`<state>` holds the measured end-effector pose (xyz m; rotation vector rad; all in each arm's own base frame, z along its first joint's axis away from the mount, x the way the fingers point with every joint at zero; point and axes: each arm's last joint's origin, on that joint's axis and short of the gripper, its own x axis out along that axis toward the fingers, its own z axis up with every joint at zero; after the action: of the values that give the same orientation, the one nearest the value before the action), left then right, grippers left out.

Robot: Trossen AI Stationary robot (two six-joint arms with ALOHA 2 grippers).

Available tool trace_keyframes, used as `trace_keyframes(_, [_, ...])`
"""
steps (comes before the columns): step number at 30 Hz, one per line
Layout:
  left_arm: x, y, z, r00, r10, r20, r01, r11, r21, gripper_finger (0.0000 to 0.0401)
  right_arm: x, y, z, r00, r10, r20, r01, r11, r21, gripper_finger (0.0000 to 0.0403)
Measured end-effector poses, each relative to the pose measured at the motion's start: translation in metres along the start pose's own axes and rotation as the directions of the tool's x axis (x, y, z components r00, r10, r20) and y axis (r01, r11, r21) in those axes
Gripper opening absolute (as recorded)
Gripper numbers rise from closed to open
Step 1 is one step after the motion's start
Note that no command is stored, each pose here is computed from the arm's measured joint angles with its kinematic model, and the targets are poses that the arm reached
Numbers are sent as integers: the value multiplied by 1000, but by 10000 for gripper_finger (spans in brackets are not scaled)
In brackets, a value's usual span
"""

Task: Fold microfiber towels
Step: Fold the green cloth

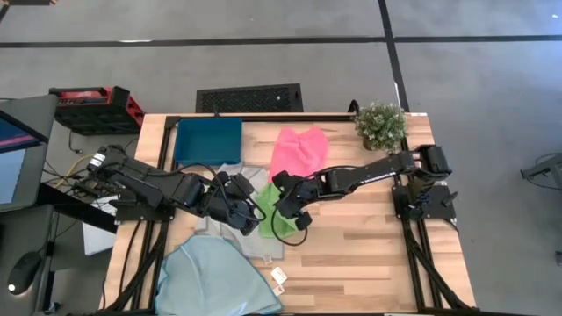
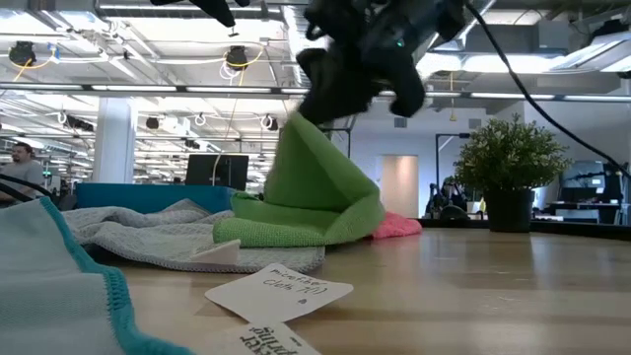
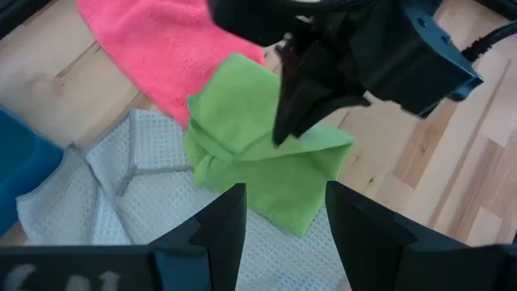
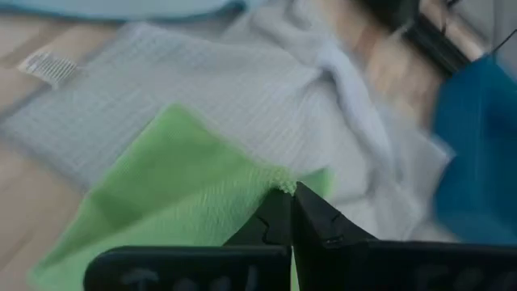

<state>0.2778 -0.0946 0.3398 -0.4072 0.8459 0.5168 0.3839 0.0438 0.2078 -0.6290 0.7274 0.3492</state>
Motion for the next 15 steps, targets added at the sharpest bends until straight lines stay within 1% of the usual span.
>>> trace_keyframes(3, [0,0,0,1000,-8,-10,8,1000,-1,163,-1,-1,-1,1000,-5,2,5,1000,24,39])
trace_keyframes(11, [0,0,-1,1000,-12,-18,12,1000,-1,163,-1,-2,2,1000,-17,22,17,1000,18,81])
trace_keyframes(15, [0,0,-1,999,-22,-31,22,1000,2,163,-1,-1,4,999,-22,35,21,1000,14,113])
